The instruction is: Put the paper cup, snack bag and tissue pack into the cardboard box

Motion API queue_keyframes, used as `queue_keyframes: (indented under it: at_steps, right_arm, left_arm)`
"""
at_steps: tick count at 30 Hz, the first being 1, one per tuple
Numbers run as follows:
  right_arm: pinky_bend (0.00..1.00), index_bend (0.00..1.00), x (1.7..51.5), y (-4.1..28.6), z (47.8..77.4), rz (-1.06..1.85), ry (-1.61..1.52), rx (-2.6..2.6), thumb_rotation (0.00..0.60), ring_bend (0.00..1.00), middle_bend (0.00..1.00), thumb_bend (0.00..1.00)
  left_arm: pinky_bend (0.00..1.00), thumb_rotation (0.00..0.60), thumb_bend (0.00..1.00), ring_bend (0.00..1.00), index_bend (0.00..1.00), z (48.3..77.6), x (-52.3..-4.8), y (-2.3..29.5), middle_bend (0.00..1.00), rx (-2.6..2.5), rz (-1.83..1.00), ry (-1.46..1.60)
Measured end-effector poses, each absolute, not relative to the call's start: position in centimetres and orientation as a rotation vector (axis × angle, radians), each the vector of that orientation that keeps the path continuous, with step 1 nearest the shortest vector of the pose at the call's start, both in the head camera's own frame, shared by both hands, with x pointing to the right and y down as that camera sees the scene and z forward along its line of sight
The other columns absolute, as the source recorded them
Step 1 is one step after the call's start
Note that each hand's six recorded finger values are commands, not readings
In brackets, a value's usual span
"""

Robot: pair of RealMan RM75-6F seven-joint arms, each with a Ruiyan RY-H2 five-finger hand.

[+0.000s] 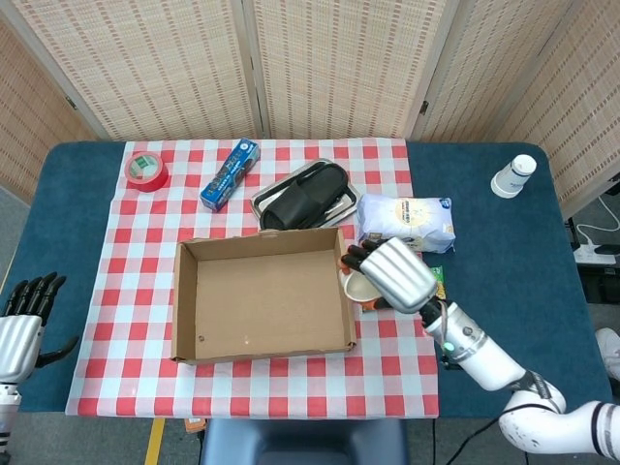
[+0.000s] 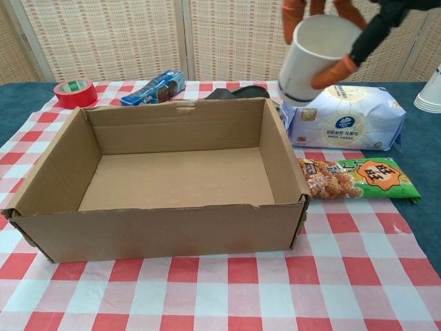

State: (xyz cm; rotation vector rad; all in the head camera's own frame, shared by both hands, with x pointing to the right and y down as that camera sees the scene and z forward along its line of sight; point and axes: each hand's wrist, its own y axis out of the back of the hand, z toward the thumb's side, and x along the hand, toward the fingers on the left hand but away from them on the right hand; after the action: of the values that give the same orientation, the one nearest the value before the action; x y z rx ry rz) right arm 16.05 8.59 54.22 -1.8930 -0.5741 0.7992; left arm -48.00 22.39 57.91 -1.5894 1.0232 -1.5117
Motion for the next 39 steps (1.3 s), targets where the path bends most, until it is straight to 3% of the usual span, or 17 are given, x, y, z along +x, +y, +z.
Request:
queue_keyframes:
  at_steps: [4,6,8,9,11,13,15,24,33,39]
  right_arm:
    - [0.72,0.67,12.4,7.8,55.3,0.739,-0.591,-1.964,0.600,0.49,0.48,0.10]
    - [0.67,0.50,11.0,7.2,55.9,0.726,-0.606,-1.996,0.600,0.43,0.48,0.04]
    - [0.52,0.28,9.6,6.7,56.8,0.724,-0.608,-2.037,0.600,0.27,0.39,0.00]
    - [0.36,0.13,9.2,6.5,57.2,0.732,-0.600,-2.054,0.600,0.13,0.27,0.00]
    - [0.16,0.01,8.6,6.3,58.3,0.773,-0.568,-2.099,0.600,0.01,0.09,0.00]
    - [0.06,0.00,8.0,6.0,59.3,0.819,-0.539,-2.148,0.600,0.00,0.01,0.00]
    - [0.03,0.00,7.5,5.7,60.0,0.855,-0.532,-2.184,0.600,0.00,0.00,0.00]
    - [0.06,0.00,8.3,4.8,59.8,0.914,-0.537,-2.139,0.600,0.00,0.00,0.00]
    - [0.10,0.00,17.8,4.9,58.6,1.158,-0.537,-2.038,0.600,0.00,0.00,0.00]
    - [0.10,0.00,25.4,8.3,60.7,1.366,-0.530,-2.041,0.600,0.00,0.00,0.00]
  left_arm:
    - [0.00,0.600,0.22,0.00,0.00,58.1,-47.9,22.4,0.00,-1.590,-1.517,1.016]
    - [0.00,0.600,0.22,0.00,0.00,58.2,-47.9,22.4,0.00,-1.591,-1.517,1.013]
    - [0.00,0.600,0.22,0.00,0.00,58.2,-47.8,22.4,0.00,-1.591,-1.517,1.010]
    - [0.00,0.600,0.22,0.00,0.00,58.3,-47.8,22.4,0.00,-1.591,-1.519,1.008]
    - [0.00,0.600,0.22,0.00,0.00,58.3,-47.8,22.4,0.00,-1.591,-1.521,1.006]
    - [0.00,0.600,0.22,0.00,0.00,58.3,-47.8,22.4,0.00,-1.590,-1.520,1.009]
    - [0.00,0.600,0.22,0.00,0.00,58.2,-47.9,22.3,0.00,-1.588,-1.518,1.016]
    - [0.00,0.600,0.22,0.00,0.00,57.9,-48.2,22.3,0.00,-1.589,-1.514,1.030]
    - [0.00,0.600,0.22,0.00,0.00,57.8,-48.0,22.3,0.00,-1.598,-1.504,1.030]
    - [0.00,0.600,0.22,0.00,0.00,57.6,-47.7,22.2,0.00,-1.593,-1.475,1.034]
